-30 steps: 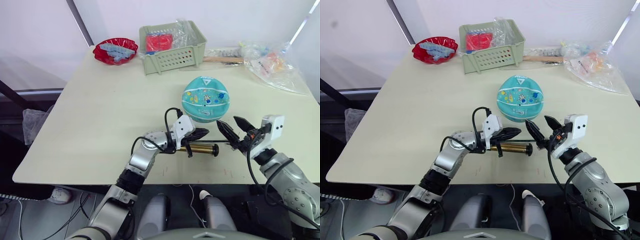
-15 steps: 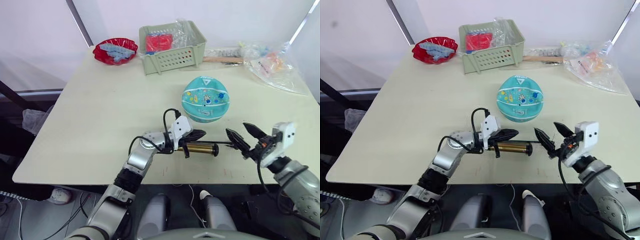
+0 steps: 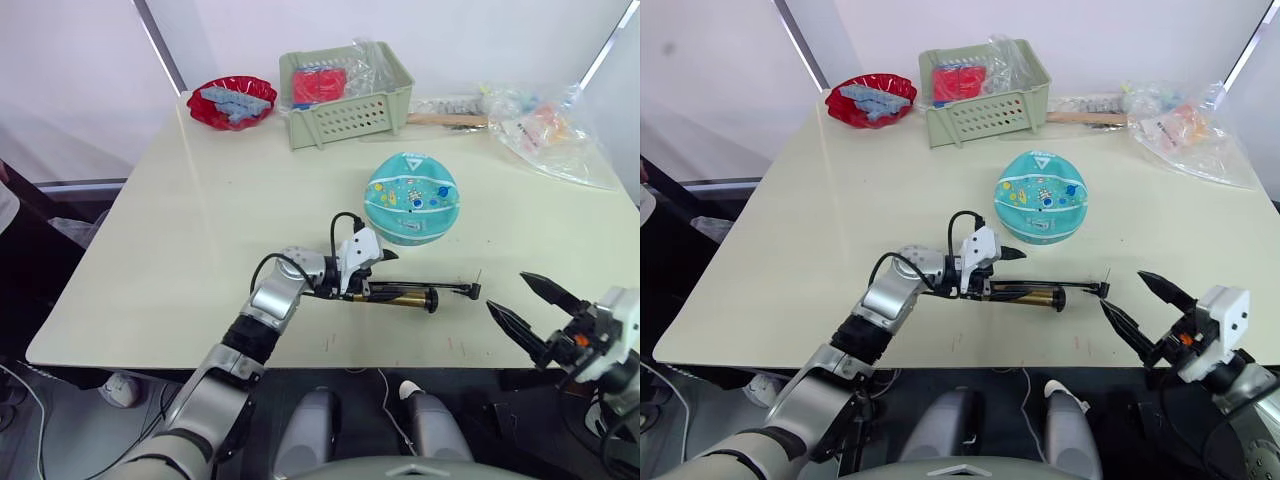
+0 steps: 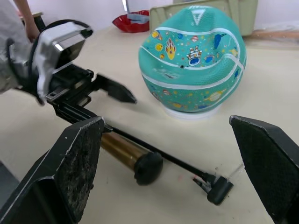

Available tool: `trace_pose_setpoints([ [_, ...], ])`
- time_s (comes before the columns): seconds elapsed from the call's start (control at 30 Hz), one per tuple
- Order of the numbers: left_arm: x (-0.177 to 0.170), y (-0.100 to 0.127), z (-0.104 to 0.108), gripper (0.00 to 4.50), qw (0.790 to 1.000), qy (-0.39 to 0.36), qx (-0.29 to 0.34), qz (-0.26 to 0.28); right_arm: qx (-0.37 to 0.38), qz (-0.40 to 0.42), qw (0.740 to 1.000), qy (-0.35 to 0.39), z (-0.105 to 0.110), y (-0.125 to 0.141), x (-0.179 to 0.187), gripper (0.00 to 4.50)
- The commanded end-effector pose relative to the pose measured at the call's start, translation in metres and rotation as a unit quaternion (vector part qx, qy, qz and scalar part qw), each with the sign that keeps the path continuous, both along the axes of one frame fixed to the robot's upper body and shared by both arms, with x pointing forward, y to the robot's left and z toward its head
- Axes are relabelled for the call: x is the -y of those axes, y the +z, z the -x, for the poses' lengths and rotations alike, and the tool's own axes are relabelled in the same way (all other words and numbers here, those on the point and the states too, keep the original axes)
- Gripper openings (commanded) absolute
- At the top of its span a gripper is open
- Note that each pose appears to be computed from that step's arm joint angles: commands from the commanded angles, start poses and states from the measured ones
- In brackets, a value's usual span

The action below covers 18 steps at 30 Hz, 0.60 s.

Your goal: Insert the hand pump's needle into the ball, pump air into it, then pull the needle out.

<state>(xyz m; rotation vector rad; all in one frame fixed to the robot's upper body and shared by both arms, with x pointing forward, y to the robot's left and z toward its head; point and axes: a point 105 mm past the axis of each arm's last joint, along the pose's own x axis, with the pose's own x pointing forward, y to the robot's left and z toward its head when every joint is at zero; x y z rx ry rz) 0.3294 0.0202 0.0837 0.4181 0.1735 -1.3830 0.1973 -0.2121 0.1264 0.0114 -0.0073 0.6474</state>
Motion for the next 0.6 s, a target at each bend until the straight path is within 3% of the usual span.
trace_pose_setpoints([
  [0.03, 0.006, 0.002, -0.001, 3.99, 0.999, -0.027, 0.012, -0.026, 0.026, 0.030, 0.999, 0.002, 0.007, 0.009, 0.009, 4.50],
  [0.53, 0.026, -0.007, -0.019, 3.99, 0.995, -0.029, 0.011, -0.098, 0.033, 0.056, 0.998, 0.002, 0.016, 0.005, 0.024, 4.50],
  [0.6, 0.028, -0.008, -0.020, 3.46, 0.995, -0.024, 0.005, -0.097, 0.034, 0.055, 0.998, 0.001, 0.016, 0.005, 0.025, 4.50],
])
